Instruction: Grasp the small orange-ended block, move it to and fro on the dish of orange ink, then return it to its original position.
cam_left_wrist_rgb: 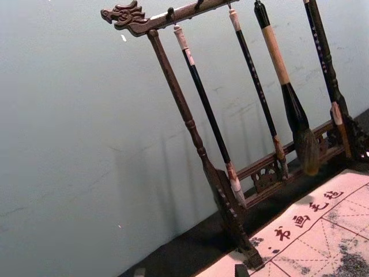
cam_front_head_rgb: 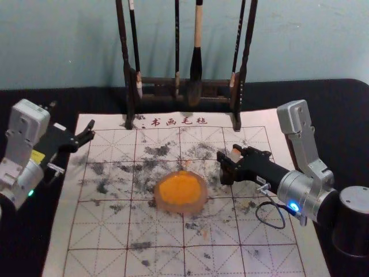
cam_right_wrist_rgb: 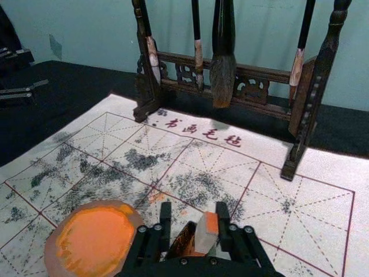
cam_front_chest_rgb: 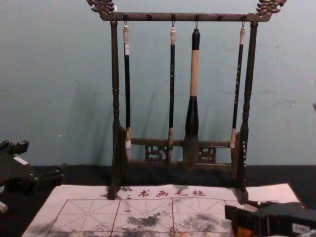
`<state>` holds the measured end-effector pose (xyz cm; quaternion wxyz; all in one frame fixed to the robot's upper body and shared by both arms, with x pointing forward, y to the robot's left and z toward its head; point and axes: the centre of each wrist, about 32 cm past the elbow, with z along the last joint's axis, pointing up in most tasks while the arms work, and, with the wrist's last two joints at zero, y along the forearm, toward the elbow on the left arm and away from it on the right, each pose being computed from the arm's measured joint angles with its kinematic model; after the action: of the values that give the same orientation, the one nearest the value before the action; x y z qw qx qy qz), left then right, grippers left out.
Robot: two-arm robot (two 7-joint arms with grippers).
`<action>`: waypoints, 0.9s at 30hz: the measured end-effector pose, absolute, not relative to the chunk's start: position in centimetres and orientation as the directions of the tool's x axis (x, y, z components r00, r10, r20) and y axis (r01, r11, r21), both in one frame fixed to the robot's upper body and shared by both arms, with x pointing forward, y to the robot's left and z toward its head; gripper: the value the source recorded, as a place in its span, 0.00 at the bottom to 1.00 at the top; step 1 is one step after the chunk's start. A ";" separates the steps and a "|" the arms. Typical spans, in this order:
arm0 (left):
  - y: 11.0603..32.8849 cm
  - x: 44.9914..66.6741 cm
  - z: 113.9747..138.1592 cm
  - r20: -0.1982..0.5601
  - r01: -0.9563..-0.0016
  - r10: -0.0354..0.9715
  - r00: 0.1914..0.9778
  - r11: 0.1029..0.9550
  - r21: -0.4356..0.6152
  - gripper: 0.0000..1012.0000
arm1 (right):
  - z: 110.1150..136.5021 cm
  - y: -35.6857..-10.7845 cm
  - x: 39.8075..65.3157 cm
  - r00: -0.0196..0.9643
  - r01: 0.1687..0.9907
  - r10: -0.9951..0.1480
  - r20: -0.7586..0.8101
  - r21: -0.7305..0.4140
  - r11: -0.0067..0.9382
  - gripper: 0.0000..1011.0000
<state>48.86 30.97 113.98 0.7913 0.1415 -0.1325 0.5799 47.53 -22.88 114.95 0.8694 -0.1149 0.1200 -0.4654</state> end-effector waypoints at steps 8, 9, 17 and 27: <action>31.0 48.9 114.0 0.374 -0.955 0.880 0.292 0.287 0.070 0.99 | 115.0 -22.9 47.5 0.538 0.781 -0.837 -0.103 -0.311 0.541 0.66; 31.0 48.9 114.0 0.374 -0.955 0.880 0.292 0.287 0.070 0.99 | 115.0 -22.9 47.5 0.538 0.781 -0.837 -0.103 -0.311 0.541 0.73; 31.0 48.9 114.0 0.374 -0.955 0.880 0.292 0.287 0.070 0.99 | 115.0 -22.9 47.5 0.538 0.781 -0.837 -0.103 -0.312 0.541 0.95; 31.0 48.9 114.0 0.374 -0.955 0.880 0.292 0.287 0.070 0.99 | 115.6 -23.0 47.6 0.536 0.801 -0.839 -0.095 -0.257 0.541 0.99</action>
<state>48.86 30.96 113.98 0.7913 0.1415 -0.1324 0.5799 47.57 -22.98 115.56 0.8716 -0.0914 0.1040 -0.4703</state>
